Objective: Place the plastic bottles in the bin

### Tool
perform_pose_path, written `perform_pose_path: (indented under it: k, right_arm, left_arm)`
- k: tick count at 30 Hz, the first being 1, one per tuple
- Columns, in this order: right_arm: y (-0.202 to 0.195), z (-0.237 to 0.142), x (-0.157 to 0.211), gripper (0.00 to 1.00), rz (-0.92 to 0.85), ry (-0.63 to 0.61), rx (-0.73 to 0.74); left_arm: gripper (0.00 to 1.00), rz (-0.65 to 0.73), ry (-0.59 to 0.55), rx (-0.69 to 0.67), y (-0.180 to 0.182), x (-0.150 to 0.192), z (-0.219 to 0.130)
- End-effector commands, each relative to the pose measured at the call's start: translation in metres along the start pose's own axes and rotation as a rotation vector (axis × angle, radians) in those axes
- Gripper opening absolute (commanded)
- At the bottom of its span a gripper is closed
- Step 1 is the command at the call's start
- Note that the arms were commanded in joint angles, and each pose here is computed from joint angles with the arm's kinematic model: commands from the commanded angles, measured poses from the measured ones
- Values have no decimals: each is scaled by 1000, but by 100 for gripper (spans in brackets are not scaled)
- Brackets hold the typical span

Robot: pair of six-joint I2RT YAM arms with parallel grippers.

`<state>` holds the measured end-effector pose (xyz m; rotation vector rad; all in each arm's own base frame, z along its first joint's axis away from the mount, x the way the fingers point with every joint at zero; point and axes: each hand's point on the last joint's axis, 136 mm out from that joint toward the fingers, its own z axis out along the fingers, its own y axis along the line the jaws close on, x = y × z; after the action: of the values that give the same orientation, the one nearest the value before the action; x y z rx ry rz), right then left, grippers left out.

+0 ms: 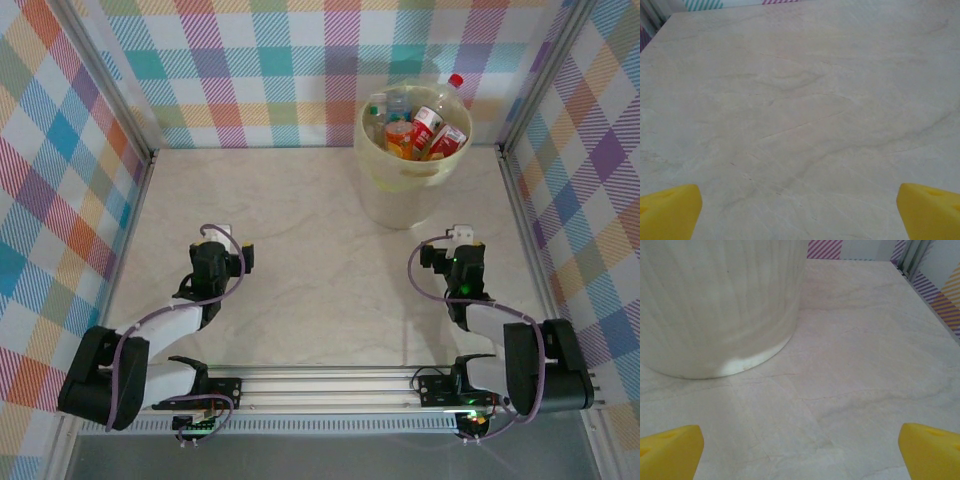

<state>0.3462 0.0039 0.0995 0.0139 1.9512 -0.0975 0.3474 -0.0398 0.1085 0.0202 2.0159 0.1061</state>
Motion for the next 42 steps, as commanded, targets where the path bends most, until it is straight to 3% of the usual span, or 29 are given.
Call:
perform_pose_path:
  k: [1,10,22,29,38,42]
  right_arm:
    - [9,5,-32,100,22,-104,-57]
    - [12,17,-33,100,11,-66,-65]
    - [21,37,-15,100,28,-93,-104]
    - [18,48,-13,100,65,-21,-121]
    - [9,49,-13,100,89,-23,-84]
    - [35,30,-16,100,16,-100,-247]
  left_arm:
    - [100,-8,-126,40,-5,-28,4]
    - [100,21,-120,19,0,-13,29]
    - [100,-92,-36,30,18,8,57]
    - [100,-124,-20,55,21,6,61]
    - [100,-122,-20,54,21,7,61]
    - [100,-122,-19,55,21,7,61]
